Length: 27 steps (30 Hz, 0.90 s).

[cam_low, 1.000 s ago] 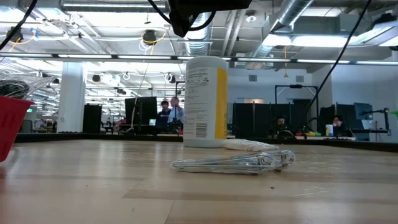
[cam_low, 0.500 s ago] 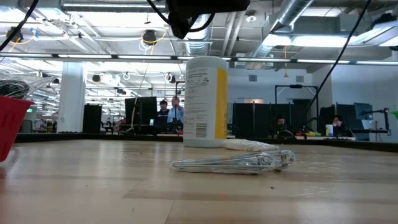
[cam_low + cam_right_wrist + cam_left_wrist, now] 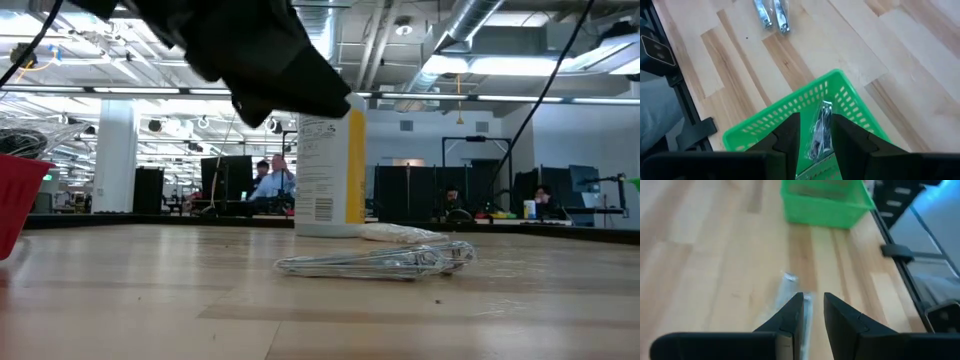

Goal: Pick & Place Travel size toiletries
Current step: Put the nail cutter into the right green bin

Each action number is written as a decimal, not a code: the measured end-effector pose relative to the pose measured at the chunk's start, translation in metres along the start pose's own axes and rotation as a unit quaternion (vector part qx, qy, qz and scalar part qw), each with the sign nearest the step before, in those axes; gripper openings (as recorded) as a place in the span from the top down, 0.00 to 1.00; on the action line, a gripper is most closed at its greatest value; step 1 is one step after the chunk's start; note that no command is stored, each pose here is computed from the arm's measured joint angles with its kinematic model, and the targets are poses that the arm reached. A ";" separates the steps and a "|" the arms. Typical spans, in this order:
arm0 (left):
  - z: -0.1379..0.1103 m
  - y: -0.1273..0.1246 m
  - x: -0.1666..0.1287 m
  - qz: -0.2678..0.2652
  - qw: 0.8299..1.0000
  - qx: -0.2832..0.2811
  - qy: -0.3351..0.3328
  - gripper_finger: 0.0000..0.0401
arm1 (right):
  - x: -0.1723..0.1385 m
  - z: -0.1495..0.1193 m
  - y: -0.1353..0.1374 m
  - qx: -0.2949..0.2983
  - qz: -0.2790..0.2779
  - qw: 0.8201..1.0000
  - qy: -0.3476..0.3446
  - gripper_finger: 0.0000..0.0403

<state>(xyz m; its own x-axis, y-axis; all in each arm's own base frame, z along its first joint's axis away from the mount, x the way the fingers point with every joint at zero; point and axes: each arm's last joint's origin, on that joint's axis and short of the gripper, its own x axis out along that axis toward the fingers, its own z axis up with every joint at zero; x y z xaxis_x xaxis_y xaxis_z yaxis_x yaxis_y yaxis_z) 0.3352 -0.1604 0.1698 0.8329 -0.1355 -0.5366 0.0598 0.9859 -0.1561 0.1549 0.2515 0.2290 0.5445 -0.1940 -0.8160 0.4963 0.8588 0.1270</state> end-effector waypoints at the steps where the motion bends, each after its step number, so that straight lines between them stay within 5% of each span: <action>1: -0.004 -0.003 0.003 -0.005 1.000 0.002 0.001 0.83 | 0.001 0.001 0.000 -0.006 0.000 1.000 -0.001 0.75; 12: -0.036 -0.008 0.030 -0.004 0.999 0.019 0.031 0.83 | 0.004 0.006 0.001 -0.009 -0.002 1.000 -0.002 0.75; 27: -0.038 -0.008 0.047 0.007 0.999 0.036 0.038 0.83 | 0.004 0.006 0.002 -0.018 0.004 1.000 -0.012 0.75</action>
<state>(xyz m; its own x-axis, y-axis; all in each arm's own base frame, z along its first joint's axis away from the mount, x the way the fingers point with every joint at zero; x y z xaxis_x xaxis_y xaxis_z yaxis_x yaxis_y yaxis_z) 0.3527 -0.1786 0.1143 0.7905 -0.1262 -0.5993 0.0907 0.9919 -0.0892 0.1622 0.2495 0.2294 0.5641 -0.1984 -0.8015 0.4674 0.8769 0.1119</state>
